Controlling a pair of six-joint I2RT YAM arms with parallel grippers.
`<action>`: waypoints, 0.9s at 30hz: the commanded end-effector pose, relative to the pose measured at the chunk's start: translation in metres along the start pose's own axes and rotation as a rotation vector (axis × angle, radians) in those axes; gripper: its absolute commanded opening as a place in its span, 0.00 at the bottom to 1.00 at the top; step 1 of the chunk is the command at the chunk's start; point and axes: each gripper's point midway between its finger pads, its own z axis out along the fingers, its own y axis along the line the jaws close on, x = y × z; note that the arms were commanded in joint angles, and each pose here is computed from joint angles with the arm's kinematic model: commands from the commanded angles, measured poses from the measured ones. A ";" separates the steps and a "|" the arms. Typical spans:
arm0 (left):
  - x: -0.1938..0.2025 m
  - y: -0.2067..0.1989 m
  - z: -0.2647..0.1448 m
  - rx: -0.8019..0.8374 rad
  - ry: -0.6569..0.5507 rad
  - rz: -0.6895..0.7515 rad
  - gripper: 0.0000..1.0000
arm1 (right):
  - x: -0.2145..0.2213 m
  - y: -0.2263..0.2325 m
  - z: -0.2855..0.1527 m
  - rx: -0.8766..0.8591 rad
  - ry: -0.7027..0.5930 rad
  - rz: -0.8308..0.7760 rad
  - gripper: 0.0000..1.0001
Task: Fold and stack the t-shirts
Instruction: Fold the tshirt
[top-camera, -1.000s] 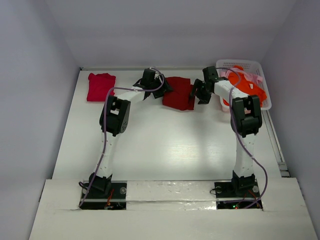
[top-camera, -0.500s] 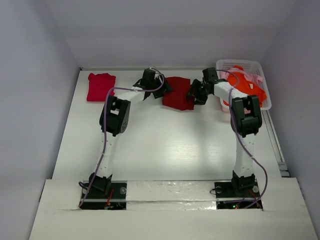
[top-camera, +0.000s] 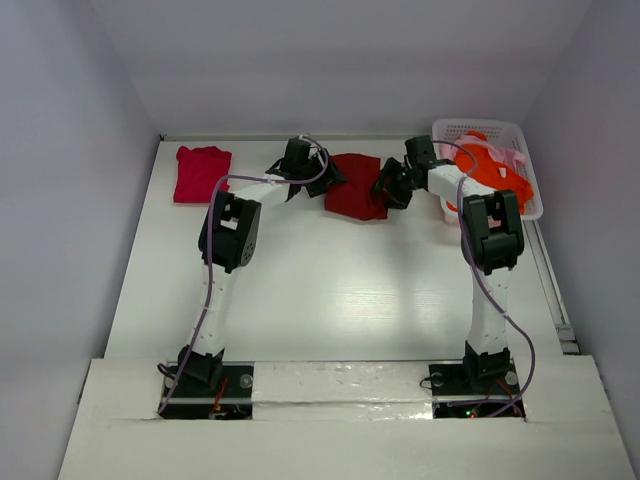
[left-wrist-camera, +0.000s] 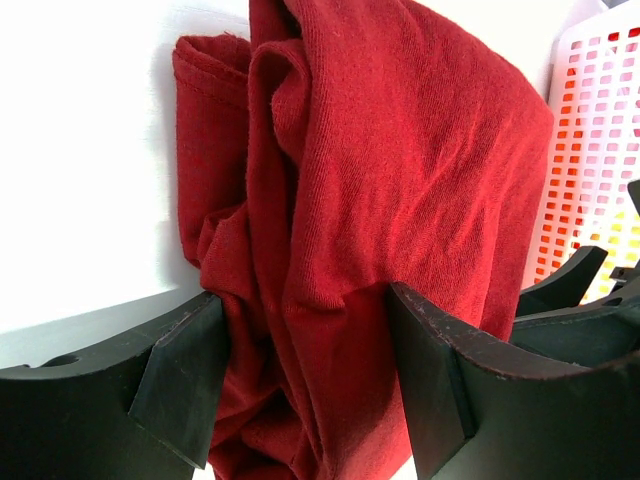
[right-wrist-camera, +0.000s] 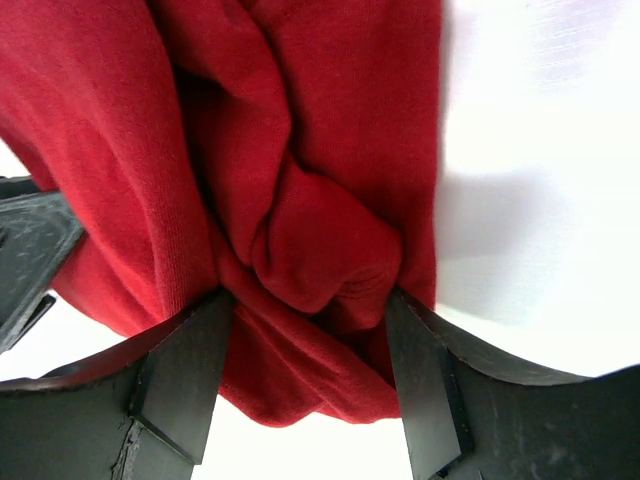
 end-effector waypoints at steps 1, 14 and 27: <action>0.029 0.025 -0.006 -0.094 0.089 -0.008 0.60 | -0.004 0.006 -0.004 0.022 -0.030 -0.049 0.68; 0.030 0.026 -0.007 -0.085 0.081 0.001 0.60 | -0.013 -0.013 -0.026 0.156 -0.096 -0.101 0.68; 0.057 0.035 -0.023 -0.112 0.108 0.008 0.60 | 0.005 -0.014 -0.044 0.114 -0.108 -0.087 0.68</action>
